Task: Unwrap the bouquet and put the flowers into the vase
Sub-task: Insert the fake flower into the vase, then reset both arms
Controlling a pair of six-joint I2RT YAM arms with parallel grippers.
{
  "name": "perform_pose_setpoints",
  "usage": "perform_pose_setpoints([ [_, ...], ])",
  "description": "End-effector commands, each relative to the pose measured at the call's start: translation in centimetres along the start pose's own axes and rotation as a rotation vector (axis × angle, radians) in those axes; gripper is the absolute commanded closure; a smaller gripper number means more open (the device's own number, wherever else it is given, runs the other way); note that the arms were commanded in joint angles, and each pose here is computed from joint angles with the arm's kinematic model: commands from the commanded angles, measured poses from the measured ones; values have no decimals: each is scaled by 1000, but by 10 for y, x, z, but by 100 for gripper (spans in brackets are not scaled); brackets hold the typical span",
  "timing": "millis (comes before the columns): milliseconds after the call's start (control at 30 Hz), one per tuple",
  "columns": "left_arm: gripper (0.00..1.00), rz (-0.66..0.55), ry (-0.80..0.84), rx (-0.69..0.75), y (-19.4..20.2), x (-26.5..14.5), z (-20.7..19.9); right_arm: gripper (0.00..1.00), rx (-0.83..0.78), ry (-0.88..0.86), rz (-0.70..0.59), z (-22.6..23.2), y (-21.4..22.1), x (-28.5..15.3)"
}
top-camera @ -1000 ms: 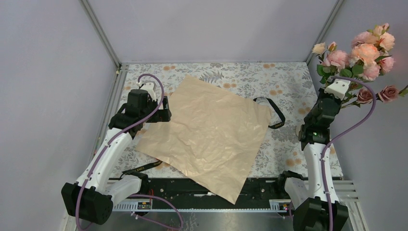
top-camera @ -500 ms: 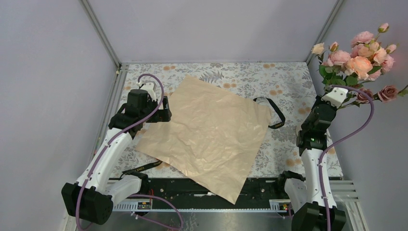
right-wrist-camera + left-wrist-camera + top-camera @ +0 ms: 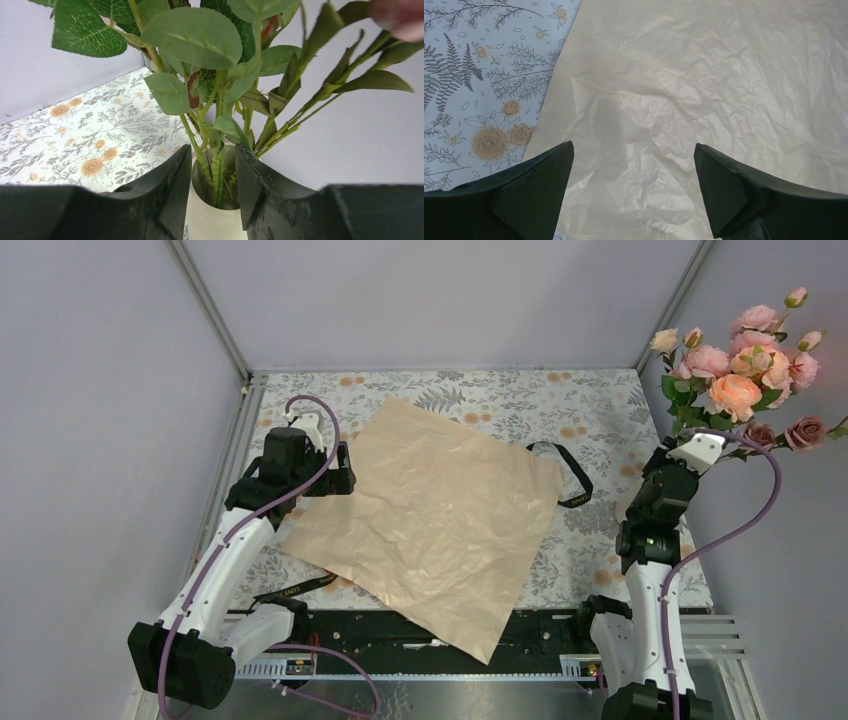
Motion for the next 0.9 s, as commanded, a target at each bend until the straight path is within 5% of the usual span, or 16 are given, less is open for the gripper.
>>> perform_pose_setpoints([
  [0,1,-73,28,-11,-9,-4,-2,53,57,-17,-33,-2,-7,-8],
  [200,1,-84,12,-14,-9,-6,0,34,96,-19,-45,-6,-7,-19],
  [567,1,-153,-40,-28,-12,-14,7,31,227,-199,-36,2,-24,-46],
  [867,1,-336,-175,-111,-23,-41,18,28,296,-411,177,21,-48,-56],
])
Point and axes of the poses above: each gripper's point midway between its finger pads, its own x axis out along the fingers, its own z axis along the line the jaws close on, y = z × x, the point moved 9 cm from there along -x, back along the fingers, and after that the axes turned 5 degrees about -x, right-handed, at the moved point
